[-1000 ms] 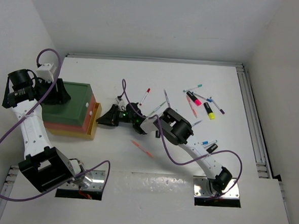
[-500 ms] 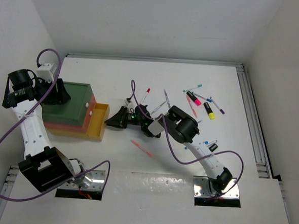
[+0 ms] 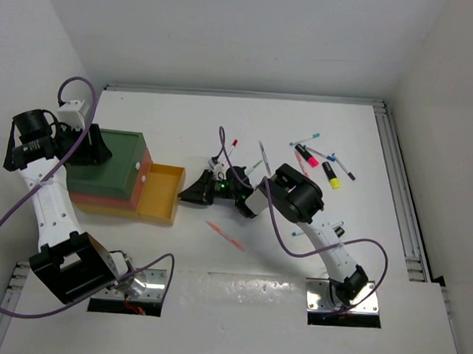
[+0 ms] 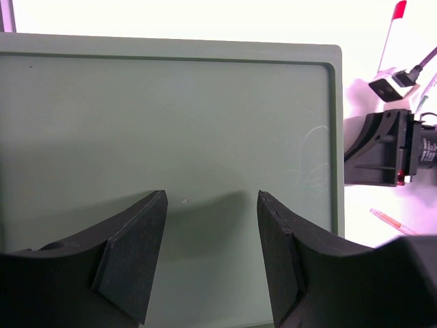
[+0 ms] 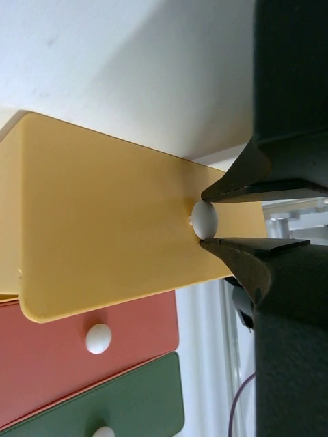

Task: Sort the stationery into containers
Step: Open the drawer in the storage box.

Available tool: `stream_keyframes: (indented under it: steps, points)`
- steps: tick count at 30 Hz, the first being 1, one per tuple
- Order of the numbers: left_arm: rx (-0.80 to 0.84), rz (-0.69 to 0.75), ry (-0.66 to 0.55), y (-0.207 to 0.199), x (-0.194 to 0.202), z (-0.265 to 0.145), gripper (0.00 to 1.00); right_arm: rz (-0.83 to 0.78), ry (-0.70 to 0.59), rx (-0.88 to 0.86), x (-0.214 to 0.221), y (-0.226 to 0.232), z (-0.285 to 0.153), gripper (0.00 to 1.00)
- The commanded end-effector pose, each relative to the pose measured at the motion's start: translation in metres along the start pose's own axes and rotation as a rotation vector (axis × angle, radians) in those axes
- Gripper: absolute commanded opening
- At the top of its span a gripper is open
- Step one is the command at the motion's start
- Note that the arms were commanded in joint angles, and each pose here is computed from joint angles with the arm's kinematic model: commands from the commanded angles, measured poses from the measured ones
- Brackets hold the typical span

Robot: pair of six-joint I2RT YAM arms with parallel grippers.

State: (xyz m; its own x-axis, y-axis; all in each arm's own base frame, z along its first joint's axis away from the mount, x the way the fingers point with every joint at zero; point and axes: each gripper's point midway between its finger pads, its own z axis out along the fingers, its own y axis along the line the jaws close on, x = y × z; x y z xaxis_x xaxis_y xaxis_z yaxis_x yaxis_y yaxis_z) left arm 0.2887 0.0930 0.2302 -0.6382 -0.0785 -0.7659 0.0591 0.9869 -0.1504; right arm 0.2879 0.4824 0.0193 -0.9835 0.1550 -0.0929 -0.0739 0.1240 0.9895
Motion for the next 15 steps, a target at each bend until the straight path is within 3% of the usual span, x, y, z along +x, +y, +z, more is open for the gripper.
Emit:
stream_keyframes:
  steps: [1, 7, 9, 10, 11, 13, 15]
  points:
    - [-0.015, -0.122, 0.183, 0.004, 0.052, 0.009, 0.62, -0.089, 0.001, -0.117, -0.006, 0.039, -0.013, 0.0]
    - [-0.011, -0.125, 0.182, 0.003, 0.052, 0.009, 0.65, -0.091, 0.008, -0.109, -0.011, 0.038, -0.023, 0.0]
    - [-0.009, -0.126, 0.182, 0.004, 0.052, 0.01, 0.68, -0.082, 0.017, -0.104, -0.013, 0.037, -0.023, 0.13]
    - [-0.006, -0.125, 0.183, 0.003, 0.053, 0.01, 0.73, -0.079, 0.022, -0.104, -0.011, 0.037, -0.023, 0.32]
    - [-0.007, -0.128, 0.183, 0.003, 0.053, 0.01, 0.76, -0.078, 0.022, -0.104, -0.011, 0.037, -0.023, 0.41]
    - [-0.007, -0.118, 0.175, 0.003, 0.05, 0.01, 0.8, -0.081, 0.019, -0.1, -0.012, 0.039, -0.025, 0.55]
    - [-0.003, -0.108, 0.163, 0.003, 0.045, 0.009, 0.83, -0.087, 0.018, -0.096, -0.012, 0.041, -0.027, 0.6]
